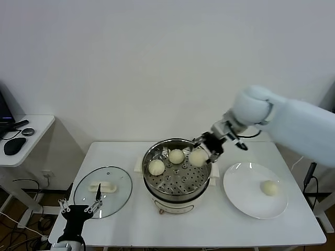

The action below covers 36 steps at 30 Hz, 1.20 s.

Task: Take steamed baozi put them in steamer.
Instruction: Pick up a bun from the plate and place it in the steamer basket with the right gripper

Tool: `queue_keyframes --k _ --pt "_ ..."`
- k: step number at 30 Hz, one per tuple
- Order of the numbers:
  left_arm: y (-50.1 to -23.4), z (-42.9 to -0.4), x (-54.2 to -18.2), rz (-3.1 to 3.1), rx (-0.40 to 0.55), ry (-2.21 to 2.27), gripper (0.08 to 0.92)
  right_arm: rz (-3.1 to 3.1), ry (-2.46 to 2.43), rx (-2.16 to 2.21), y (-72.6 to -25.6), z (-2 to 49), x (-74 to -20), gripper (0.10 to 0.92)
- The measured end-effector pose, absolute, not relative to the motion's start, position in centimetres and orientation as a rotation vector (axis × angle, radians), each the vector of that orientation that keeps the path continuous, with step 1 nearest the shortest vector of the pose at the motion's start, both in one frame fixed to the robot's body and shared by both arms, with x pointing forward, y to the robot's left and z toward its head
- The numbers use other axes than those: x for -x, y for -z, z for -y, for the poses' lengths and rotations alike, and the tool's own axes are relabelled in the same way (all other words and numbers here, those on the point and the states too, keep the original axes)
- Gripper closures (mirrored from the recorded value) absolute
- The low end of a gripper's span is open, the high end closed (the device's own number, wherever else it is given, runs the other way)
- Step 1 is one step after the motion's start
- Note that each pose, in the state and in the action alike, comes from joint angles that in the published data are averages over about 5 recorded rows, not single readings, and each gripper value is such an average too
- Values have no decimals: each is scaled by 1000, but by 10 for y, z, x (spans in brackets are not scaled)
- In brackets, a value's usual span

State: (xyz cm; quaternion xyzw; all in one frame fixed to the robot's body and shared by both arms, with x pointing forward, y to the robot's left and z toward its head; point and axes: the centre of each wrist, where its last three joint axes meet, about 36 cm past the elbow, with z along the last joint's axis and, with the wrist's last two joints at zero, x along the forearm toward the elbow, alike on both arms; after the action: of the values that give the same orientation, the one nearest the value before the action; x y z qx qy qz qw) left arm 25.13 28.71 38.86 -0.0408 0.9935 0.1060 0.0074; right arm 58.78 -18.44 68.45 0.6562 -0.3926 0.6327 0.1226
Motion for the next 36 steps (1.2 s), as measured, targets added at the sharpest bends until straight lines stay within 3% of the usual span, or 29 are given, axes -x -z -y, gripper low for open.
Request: queue_keyframes --k 21,33,36 --pt "-389 -296 -249 -3100 189 -345 177 537 -2219 -2258 -607 96 -600 428" --pt "-387 -296 -247 -3099 198 -339 177 330 -2276 -2329 -595 77 -591 415" --pt "-386 -295 -248 -3100 195 -335 177 309 -2281 -2345 -593 76 -589 369"
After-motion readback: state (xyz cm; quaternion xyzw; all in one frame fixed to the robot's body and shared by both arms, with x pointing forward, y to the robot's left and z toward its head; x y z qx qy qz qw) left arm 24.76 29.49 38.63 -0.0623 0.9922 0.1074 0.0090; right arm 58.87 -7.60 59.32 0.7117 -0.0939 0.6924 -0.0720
